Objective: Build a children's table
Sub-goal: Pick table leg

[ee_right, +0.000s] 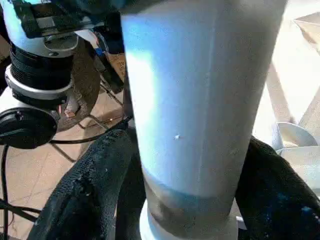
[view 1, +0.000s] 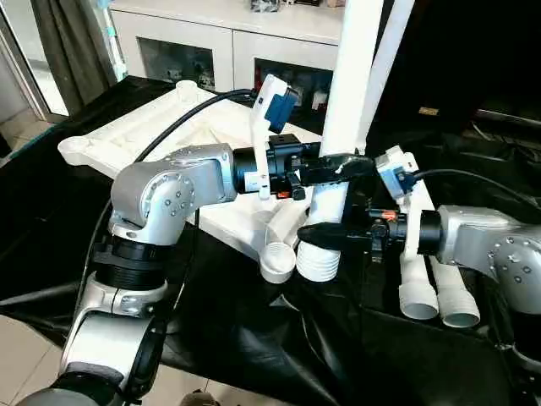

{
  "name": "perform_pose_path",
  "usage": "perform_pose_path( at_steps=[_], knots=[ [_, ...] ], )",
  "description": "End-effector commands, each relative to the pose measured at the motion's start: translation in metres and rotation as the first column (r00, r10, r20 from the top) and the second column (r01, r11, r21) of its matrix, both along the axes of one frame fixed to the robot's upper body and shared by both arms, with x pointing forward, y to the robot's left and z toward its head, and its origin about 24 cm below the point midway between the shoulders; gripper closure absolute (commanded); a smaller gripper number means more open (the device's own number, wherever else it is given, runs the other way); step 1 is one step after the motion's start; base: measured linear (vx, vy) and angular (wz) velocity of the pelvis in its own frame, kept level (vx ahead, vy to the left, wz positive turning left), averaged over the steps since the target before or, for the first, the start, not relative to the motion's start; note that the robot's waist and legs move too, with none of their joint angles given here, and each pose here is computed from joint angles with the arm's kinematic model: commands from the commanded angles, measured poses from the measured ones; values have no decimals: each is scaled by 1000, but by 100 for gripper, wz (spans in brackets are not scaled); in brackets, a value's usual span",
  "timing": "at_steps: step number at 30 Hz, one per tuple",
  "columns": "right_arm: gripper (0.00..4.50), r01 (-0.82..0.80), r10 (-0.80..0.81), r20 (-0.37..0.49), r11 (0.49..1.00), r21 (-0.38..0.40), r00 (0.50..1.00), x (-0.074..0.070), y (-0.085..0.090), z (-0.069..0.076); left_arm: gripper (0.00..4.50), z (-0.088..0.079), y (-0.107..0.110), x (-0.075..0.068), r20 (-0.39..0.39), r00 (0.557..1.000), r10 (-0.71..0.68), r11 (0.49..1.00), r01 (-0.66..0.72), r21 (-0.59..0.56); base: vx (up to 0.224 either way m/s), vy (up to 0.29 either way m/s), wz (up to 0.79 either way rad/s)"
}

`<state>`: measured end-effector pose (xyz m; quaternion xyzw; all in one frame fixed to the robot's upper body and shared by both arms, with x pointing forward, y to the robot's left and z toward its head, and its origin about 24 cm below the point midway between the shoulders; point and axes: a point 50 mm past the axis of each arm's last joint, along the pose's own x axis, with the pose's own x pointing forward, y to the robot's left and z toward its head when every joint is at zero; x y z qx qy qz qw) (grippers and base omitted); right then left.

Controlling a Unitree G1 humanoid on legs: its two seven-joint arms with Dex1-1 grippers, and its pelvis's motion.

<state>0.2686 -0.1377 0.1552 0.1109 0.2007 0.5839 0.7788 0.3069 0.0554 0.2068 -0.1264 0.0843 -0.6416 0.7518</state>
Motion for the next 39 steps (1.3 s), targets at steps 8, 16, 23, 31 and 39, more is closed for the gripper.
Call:
perform_pose_path(
  at_steps=[8,16,23,31,39],
  knots=[
    [172,-1,1,11,1000,-17,1000,4,3,4,262,12,-6,-5,34,998,-47,998,48,-31,0,0,0],
    [248,-5,5,11,1000,-31,1000,4,2,2,262,12,-5,-5,30,999,-45,998,46,-38,0,0,0],
    [260,-7,8,8,999,-36,1000,4,2,1,262,14,-6,-4,24,999,-38,998,39,-52,0,0,0],
    [191,-2,3,36,999,-44,999,5,3,-1,262,14,-6,-4,23,999,-34,998,35,-55,0,0,0],
    [149,3,0,44,999,-51,999,6,4,-1,262,14,-6,-5,25,999,-41,998,42,-51,0,0,0]
  ],
)
